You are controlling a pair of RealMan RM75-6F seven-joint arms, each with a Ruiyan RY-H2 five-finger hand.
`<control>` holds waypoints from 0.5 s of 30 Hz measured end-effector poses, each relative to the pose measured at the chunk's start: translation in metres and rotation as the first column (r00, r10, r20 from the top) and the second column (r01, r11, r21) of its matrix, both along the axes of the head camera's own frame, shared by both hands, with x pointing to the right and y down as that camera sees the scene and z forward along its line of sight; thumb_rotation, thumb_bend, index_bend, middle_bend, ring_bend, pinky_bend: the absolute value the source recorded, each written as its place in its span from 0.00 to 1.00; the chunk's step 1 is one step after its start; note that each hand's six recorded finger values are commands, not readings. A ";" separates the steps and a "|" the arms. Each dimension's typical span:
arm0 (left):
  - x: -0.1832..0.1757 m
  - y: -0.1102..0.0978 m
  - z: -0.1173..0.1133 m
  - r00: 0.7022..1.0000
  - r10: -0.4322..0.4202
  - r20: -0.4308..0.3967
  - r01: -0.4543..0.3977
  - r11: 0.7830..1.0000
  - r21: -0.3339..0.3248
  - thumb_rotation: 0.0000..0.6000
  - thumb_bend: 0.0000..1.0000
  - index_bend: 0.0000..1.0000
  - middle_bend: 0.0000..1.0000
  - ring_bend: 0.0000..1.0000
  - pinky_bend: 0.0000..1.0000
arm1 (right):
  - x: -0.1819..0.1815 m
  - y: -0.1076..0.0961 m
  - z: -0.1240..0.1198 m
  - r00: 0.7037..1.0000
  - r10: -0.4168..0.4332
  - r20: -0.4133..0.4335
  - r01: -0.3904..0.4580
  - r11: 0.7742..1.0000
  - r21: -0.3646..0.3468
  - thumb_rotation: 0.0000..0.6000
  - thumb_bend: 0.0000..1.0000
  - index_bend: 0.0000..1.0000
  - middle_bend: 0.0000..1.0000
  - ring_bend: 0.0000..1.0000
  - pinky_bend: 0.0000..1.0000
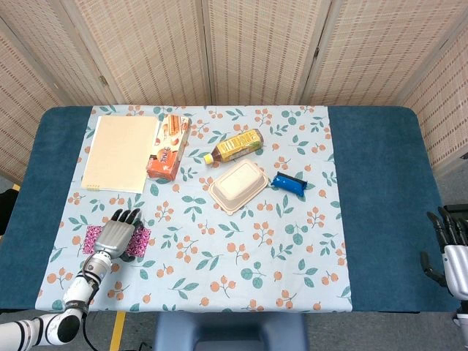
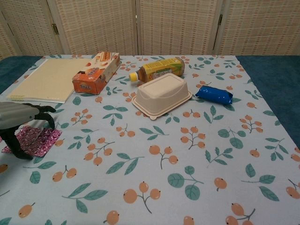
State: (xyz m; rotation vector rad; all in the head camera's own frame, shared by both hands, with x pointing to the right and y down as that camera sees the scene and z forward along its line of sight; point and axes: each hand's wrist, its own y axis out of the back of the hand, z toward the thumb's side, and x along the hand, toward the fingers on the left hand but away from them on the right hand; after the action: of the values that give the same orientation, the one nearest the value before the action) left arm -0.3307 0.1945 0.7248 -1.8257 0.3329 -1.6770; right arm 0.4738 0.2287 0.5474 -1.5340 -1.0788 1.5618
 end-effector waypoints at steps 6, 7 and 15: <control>0.001 0.000 0.001 1.000 0.001 0.007 -0.001 1.000 -0.001 1.00 0.18 0.30 0.00 0.00 0.00 | 0.001 0.001 0.000 1.000 0.003 0.000 -0.003 1.000 -0.001 1.00 0.50 0.00 0.00 0.00 0.00; 0.001 0.000 0.001 1.000 0.001 0.007 -0.001 1.000 -0.001 1.00 0.18 0.30 0.00 0.00 0.00 | 0.001 0.001 0.000 1.000 0.003 0.000 -0.003 1.000 -0.001 1.00 0.50 0.00 0.00 0.00 0.00; 0.002 0.001 -0.001 1.000 0.004 -0.003 -0.004 1.000 0.012 1.00 0.18 0.34 0.00 0.00 0.00 | 0.001 0.001 0.000 1.000 0.002 0.001 -0.002 1.000 0.001 1.00 0.50 0.00 0.00 0.00 0.00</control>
State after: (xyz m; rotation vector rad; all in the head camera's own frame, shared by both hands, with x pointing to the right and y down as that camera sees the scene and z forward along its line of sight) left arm -0.3286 0.1954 0.7236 -1.8195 0.3395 -1.6661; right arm 0.4746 0.2296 0.5472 -1.5335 -1.0814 1.5625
